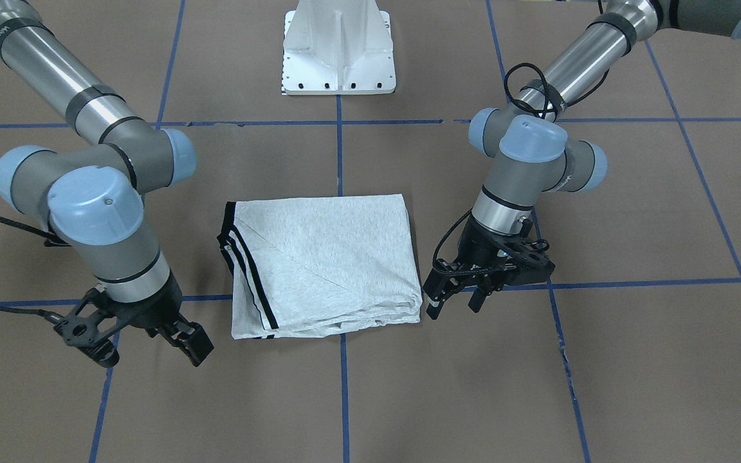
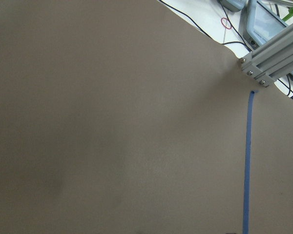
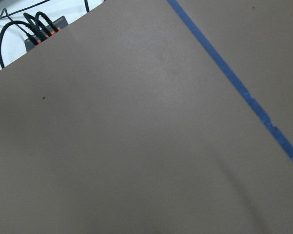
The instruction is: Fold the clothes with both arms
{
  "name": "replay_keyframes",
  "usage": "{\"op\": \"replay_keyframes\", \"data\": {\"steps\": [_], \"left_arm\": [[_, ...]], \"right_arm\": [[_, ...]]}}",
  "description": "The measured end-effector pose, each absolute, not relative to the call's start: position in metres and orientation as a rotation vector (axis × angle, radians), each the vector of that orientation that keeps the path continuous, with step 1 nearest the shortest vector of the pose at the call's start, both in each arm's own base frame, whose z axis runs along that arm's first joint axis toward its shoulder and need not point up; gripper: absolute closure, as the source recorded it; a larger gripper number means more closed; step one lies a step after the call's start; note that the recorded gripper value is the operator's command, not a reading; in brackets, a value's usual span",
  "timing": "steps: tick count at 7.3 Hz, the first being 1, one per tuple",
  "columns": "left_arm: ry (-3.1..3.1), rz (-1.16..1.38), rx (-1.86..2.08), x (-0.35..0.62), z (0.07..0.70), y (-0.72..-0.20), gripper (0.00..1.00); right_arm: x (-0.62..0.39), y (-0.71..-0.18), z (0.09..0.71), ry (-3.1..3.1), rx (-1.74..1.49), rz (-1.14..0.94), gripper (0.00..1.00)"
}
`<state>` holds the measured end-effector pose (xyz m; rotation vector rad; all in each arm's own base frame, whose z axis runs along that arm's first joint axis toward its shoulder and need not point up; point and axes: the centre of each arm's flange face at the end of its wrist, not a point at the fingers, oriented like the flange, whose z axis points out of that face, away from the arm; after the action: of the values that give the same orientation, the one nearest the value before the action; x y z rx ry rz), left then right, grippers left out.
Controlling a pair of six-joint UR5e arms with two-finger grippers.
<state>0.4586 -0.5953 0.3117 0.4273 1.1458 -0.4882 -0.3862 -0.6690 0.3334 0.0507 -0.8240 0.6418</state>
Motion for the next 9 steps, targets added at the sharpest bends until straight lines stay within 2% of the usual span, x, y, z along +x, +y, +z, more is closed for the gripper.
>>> {"op": "replay_keyframes", "data": {"steps": [4, 7, 9], "left_arm": [[1.067, -0.102, 0.474, 0.321, 0.386, -0.601, 0.0], [0.943, 0.101, 0.496, 0.172, 0.413, -0.571, 0.0], [0.764, 0.285, 0.496, 0.097, 0.425, -0.554, 0.0]], "right_arm": [[-0.21, -0.643, 0.43, -0.854, 0.057, 0.423, 0.0], [-0.06, -0.581, 0.531, -0.861, 0.131, 0.184, 0.0], [-0.006, -0.535, 0.591, -0.826, 0.152, 0.057, 0.0]]}}
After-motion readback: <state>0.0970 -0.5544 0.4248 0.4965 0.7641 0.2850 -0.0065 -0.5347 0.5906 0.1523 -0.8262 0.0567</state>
